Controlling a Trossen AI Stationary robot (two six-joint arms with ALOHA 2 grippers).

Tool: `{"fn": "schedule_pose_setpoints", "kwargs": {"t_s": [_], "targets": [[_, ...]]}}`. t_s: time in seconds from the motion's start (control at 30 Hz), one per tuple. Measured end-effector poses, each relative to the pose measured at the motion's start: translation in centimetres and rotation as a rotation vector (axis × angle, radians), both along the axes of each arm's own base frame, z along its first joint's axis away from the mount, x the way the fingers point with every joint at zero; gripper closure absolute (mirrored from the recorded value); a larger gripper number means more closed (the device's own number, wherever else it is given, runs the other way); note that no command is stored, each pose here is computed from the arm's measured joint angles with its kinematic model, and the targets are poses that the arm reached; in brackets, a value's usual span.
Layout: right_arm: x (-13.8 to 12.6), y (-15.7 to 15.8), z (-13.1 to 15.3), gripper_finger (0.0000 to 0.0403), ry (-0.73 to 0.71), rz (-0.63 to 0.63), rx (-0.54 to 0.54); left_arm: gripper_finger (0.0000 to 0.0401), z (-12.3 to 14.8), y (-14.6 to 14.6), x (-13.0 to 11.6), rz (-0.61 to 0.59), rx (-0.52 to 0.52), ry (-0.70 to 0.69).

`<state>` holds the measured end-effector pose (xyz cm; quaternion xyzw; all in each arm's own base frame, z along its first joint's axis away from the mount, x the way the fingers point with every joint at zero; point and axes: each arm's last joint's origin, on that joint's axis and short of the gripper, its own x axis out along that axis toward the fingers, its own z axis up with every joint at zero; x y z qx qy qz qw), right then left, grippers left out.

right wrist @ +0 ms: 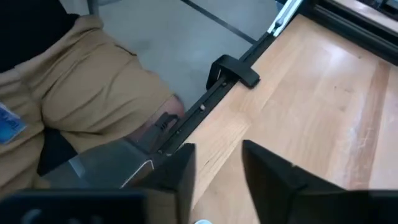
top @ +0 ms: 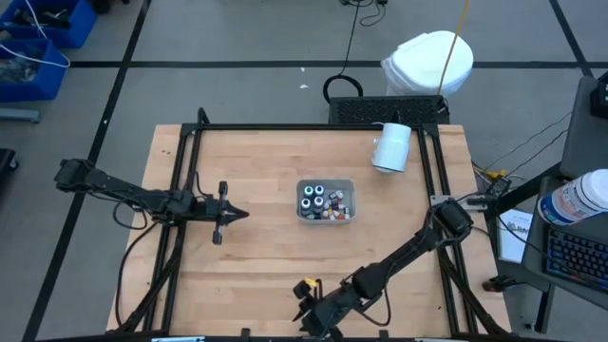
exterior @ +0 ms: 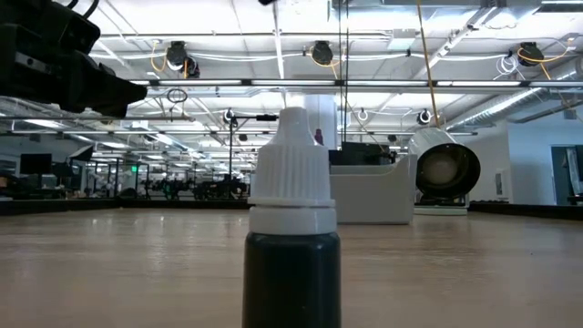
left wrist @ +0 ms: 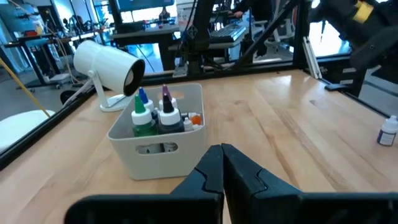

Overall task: Pick & Place food coloring
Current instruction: Put the small blue food coloring bottle into the gray bin

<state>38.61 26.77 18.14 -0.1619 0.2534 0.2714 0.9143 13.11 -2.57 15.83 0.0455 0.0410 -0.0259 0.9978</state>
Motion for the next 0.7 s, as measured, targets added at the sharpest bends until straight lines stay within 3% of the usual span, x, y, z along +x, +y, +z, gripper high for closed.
{"fn": "schedule_pose_setpoints", "kwargs": {"t_s": [0.27, 0.7], "targets": [[-0.2, -0.4, -0.3, 0.0198, 0.028, 0.063, 0.028, 0.0371, -0.4, 0.0, 0.0, 0.001, 0.009, 0.037], [-1.9, -3.2, -4.1, 0.0189, -0.106, 0.045, 0.139, 0.0359, -0.4, 0.0, 0.0, 0.004, -0.016, 0.045]]}}
